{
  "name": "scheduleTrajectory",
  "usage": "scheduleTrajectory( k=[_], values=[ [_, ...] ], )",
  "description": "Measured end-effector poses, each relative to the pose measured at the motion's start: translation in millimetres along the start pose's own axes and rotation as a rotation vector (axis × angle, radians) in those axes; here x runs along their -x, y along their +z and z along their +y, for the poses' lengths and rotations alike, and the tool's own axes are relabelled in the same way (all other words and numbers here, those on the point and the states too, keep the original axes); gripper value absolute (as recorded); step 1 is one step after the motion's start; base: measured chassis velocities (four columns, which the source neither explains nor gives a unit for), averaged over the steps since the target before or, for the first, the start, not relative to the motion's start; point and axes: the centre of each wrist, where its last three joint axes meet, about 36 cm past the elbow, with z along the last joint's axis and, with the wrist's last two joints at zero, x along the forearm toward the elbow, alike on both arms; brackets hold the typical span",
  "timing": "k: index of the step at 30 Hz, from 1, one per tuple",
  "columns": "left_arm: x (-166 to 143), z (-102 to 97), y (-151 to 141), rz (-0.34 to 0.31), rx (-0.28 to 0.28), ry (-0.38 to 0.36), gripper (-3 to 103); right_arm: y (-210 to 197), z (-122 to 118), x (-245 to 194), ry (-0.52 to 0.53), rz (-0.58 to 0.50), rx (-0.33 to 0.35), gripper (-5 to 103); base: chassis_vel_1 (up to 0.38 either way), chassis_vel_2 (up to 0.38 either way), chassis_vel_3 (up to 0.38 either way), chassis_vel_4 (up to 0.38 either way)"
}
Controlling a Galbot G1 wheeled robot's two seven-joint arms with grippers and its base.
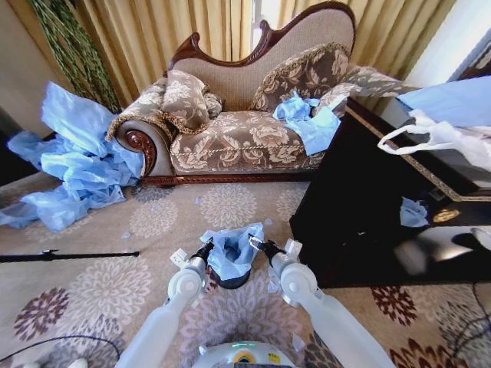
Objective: Place a garbage bag over the trash bin.
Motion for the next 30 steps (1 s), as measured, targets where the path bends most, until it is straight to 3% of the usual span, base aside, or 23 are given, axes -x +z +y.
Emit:
scheduleTrajectory(
  k=[5, 11, 14, 24, 28, 29, 30],
  values=[
    [2, 0.6, 2, 0.003, 0.000, -0.005, 0, -5, 4, 25, -0.010, 0.020, 0.051, 100, 0.000, 0.000, 0.000, 0.000],
    [4, 0.2, 2, 0.003, 0.002, -0.004, 0, 1, -1, 47, -0.002, 0.032, 0.056, 102, 0.000, 0.000, 0.000, 0.000],
    [4, -0.5, 0, 0.001, 0.006, -0.002, 0, 4, -7, 53, -0.008, 0.030, 0.050, 95, 0.000, 0.000, 0.000, 0.000],
    [7, -2.2, -1, -0.001, 0.010, 0.003, 0, 15, -12, 50, -0.038, 0.026, 0.041, 51, 0.000, 0.000, 0.000, 0.000],
    [7, -2.4, -1, -0.002, 0.011, 0.004, 0, 16, -10, 51, -0.045, 0.015, 0.034, 46, 0.000, 0.000, 0.000, 0.000],
    [7, -2.2, -2, -0.004, 0.013, 0.004, 0, 17, -9, 51, -0.048, 0.011, 0.030, 35, 0.000, 0.000, 0.000, 0.000],
    [7, -2.1, -2, -0.006, 0.014, 0.004, 0, 18, -8, 49, -0.052, 0.010, 0.027, 35, 0.000, 0.000, 0.000, 0.000]
  ],
)
